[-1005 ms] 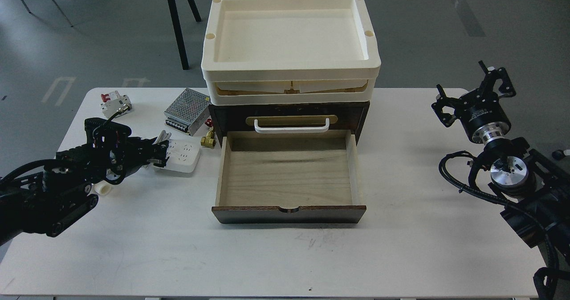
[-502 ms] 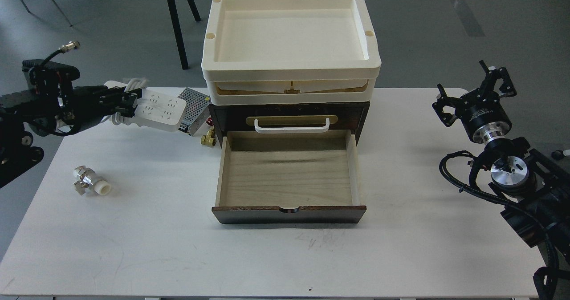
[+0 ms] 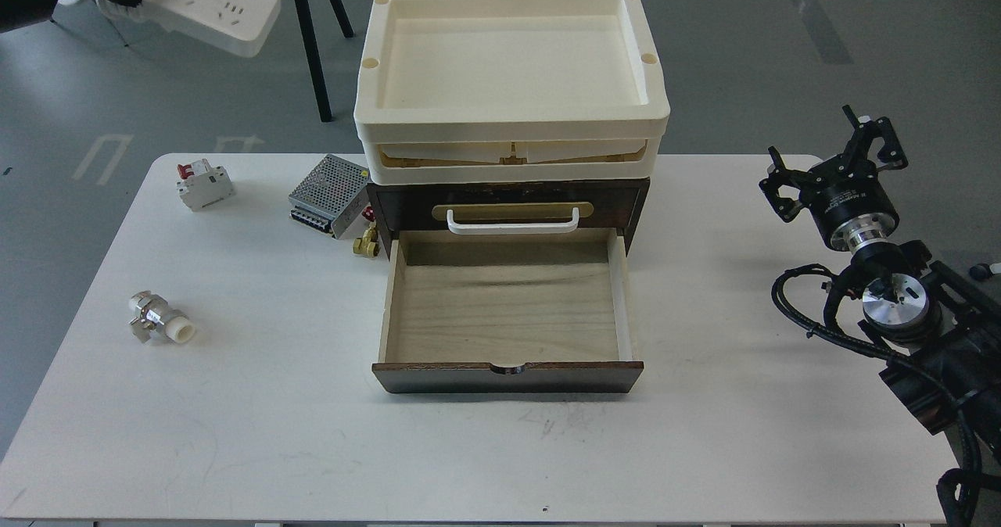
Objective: Put charging cable into cabinet
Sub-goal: 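Lift the power strip with the left gripper and swing it over the cabinet, then lower the held power strip into the open drawer with the left gripper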
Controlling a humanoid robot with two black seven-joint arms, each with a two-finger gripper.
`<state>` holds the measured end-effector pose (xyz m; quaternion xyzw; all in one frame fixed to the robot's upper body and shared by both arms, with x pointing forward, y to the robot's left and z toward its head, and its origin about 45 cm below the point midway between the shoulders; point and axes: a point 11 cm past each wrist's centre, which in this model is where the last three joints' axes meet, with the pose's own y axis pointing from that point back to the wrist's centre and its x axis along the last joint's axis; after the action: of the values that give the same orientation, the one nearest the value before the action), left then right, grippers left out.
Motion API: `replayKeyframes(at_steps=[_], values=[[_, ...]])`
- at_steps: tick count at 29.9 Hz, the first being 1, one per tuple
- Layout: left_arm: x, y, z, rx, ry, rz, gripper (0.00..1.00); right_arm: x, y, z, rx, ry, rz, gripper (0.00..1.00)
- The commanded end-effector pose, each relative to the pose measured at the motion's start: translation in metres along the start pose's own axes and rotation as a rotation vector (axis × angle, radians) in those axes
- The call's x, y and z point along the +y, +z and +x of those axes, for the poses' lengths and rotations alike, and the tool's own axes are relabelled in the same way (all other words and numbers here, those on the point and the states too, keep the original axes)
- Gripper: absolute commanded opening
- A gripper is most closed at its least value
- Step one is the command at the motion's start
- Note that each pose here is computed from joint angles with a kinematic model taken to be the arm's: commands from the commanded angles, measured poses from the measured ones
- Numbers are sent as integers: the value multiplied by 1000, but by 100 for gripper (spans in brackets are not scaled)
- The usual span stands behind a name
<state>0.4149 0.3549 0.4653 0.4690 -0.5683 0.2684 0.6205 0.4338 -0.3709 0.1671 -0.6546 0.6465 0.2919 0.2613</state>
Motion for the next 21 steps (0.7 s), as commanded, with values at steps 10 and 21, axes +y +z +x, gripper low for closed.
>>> replayKeyframes(at_steps=[10, 21], values=[[-20, 242, 29, -168, 23, -653, 2, 0, 0, 0, 0, 1, -1, 100], [-69, 323, -125, 123, -270, -713, 2, 0, 0, 1, 0, 4, 2, 100]])
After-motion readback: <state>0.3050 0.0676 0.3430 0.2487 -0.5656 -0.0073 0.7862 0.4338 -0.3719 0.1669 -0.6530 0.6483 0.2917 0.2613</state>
